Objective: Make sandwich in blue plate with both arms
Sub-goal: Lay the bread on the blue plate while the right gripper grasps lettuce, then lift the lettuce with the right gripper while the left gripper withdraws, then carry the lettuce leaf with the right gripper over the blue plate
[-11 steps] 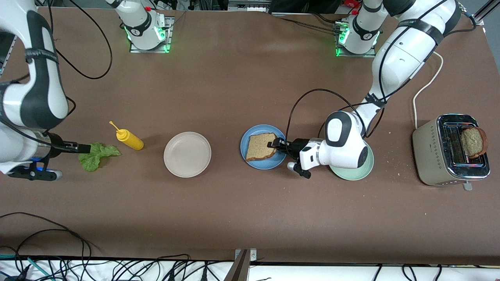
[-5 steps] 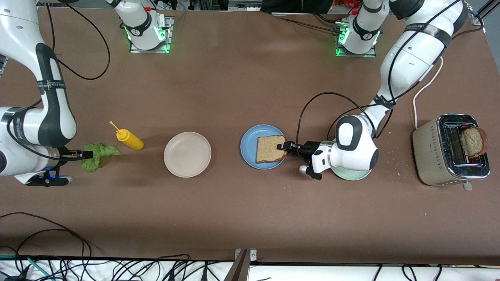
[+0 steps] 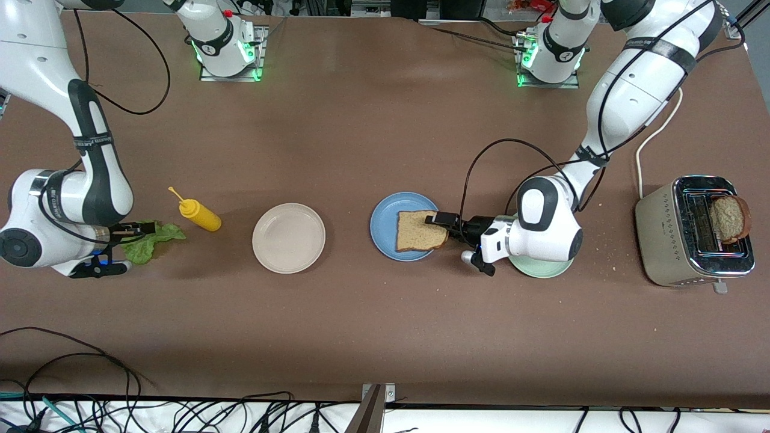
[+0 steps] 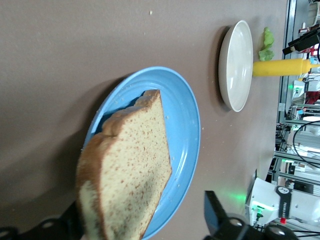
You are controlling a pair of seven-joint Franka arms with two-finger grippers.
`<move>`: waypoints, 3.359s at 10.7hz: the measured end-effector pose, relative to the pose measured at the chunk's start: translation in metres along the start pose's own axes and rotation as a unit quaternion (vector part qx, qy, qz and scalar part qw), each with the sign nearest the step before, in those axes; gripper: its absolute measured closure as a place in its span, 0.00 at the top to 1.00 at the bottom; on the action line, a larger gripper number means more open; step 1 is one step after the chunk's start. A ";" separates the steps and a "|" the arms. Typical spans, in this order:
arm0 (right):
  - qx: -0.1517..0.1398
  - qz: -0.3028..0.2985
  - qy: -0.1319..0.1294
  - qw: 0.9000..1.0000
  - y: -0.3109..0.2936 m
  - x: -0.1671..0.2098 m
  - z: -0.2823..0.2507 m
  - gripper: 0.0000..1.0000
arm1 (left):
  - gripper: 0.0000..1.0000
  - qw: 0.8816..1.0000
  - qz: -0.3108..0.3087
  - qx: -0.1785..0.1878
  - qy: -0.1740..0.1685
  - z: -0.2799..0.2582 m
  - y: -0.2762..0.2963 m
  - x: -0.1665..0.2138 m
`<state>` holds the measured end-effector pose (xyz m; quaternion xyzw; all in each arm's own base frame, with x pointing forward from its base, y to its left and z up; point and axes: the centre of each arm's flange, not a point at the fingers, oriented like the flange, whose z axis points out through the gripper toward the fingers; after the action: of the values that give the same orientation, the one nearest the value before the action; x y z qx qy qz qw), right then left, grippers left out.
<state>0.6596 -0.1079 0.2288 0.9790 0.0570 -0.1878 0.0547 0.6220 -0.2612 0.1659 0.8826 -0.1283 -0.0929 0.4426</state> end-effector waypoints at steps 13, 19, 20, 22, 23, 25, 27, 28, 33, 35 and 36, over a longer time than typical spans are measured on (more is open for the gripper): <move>-0.003 -0.101 0.001 0.995 0.008 0.019 0.057 0.56 | 1.00 0.973 0.135 0.189 -0.011 -0.073 0.015 0.008; -0.010 -0.098 0.020 0.995 0.012 0.020 0.027 0.13 | 1.00 0.947 0.111 0.299 -0.035 -0.232 0.070 -0.015; -0.014 -0.096 0.027 0.995 0.014 0.018 0.006 0.11 | 1.00 0.938 0.098 0.330 -0.044 -0.255 0.088 -0.020; -0.022 -0.095 0.042 0.994 0.010 0.007 -0.053 0.09 | 1.00 0.918 0.080 0.386 -0.047 -0.291 0.129 -0.030; -0.028 -0.097 0.048 0.994 0.004 -0.001 -0.085 0.09 | 1.00 0.910 0.078 0.405 -0.040 -0.307 0.148 -0.035; -0.033 -0.102 0.052 0.993 -0.011 -0.020 -0.141 0.09 | 1.00 0.893 0.075 0.442 -0.022 -0.336 0.188 -0.053; -0.029 -0.120 0.061 0.991 -0.040 -0.032 -0.190 0.09 | 1.00 0.877 0.068 0.475 -0.003 -0.361 0.228 -0.077; -0.026 -0.132 0.067 0.989 -0.057 -0.037 -0.210 0.09 | 1.00 0.873 0.062 0.483 0.007 -0.372 0.239 -0.089; 0.093 -0.052 0.086 0.991 -0.161 -0.044 -0.244 0.09 | 1.00 0.895 0.008 0.444 0.044 -0.392 0.233 -0.140; 0.141 0.016 0.077 0.987 -0.220 -0.051 -0.258 0.09 | 1.00 0.895 0.000 0.444 0.040 -0.383 0.230 -0.148; 0.175 0.053 0.075 0.980 -0.251 -0.054 -0.265 0.09 | 1.00 0.895 -0.002 0.444 0.040 -0.383 0.228 -0.150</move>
<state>0.6726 0.1688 0.4722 0.9864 -0.0249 -0.1178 -0.1123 0.5534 -0.0561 0.5838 0.9906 -0.1366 0.0076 0.0097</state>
